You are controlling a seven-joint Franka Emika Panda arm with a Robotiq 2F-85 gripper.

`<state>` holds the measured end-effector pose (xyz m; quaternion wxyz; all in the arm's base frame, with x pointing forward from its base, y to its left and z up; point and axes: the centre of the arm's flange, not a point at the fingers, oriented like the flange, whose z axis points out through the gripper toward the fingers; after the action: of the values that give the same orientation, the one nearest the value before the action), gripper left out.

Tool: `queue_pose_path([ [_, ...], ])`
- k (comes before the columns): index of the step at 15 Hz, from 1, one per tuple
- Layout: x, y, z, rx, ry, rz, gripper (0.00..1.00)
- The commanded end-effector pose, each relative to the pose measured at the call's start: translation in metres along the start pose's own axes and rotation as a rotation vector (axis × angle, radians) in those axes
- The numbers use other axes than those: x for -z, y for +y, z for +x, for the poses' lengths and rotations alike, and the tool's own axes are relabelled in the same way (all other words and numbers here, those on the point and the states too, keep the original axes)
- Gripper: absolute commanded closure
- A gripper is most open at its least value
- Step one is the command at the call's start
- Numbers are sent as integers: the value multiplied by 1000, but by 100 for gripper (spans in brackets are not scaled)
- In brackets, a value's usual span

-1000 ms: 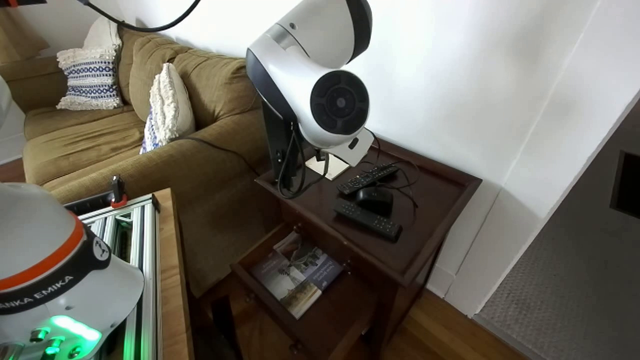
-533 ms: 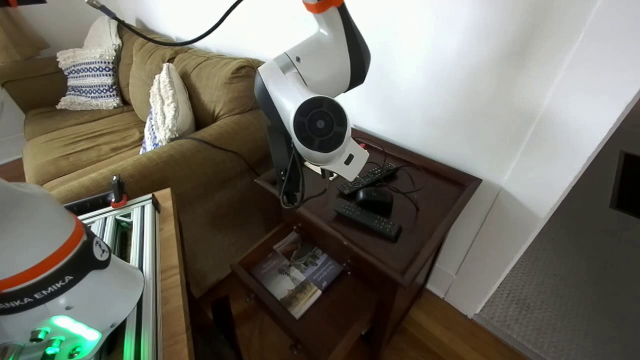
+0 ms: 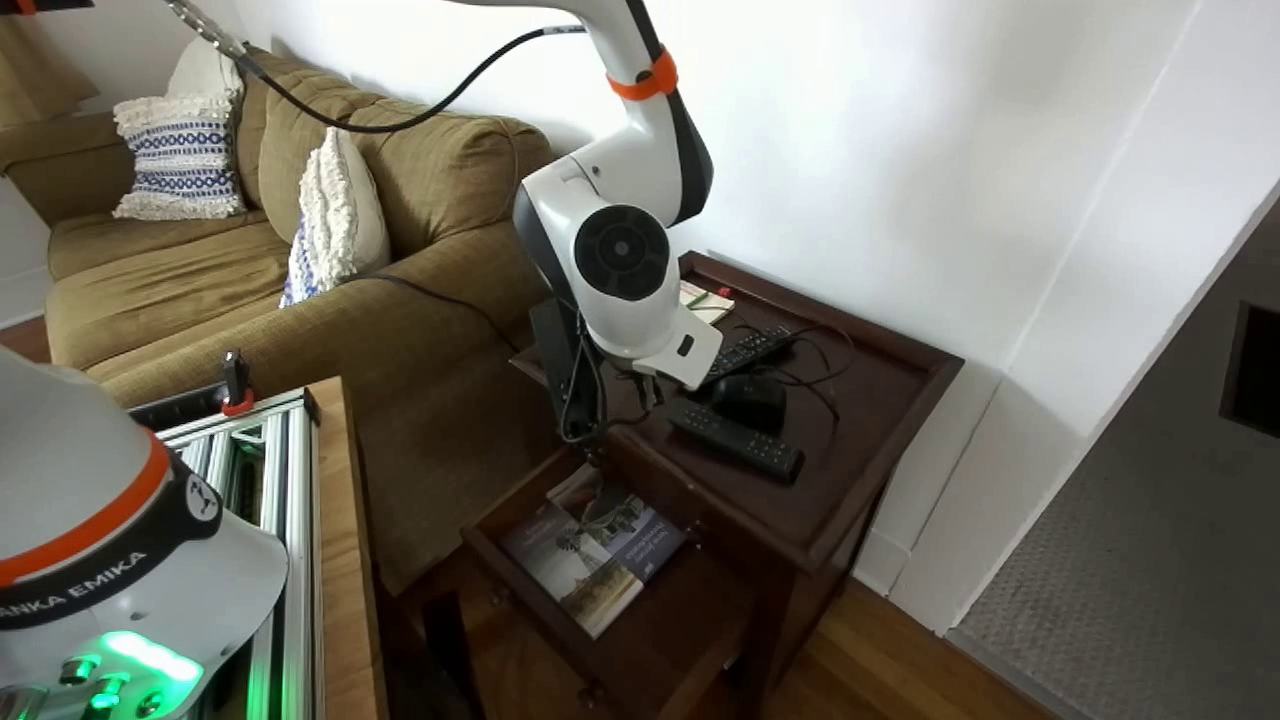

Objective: Remove the alarm from the drawer and put it on the cabinet

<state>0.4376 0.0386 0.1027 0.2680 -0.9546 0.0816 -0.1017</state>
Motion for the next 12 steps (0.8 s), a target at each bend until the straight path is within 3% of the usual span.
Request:
queue_pose_path([
  [1,-7,4,-5,71,0,-61,47],
  [7,35,-2,-16,149,-44,-111,2],
  [10,70,-2,-28,247,-154,-151,0],
  [12,88,1,-36,329,-153,-192,0],
])
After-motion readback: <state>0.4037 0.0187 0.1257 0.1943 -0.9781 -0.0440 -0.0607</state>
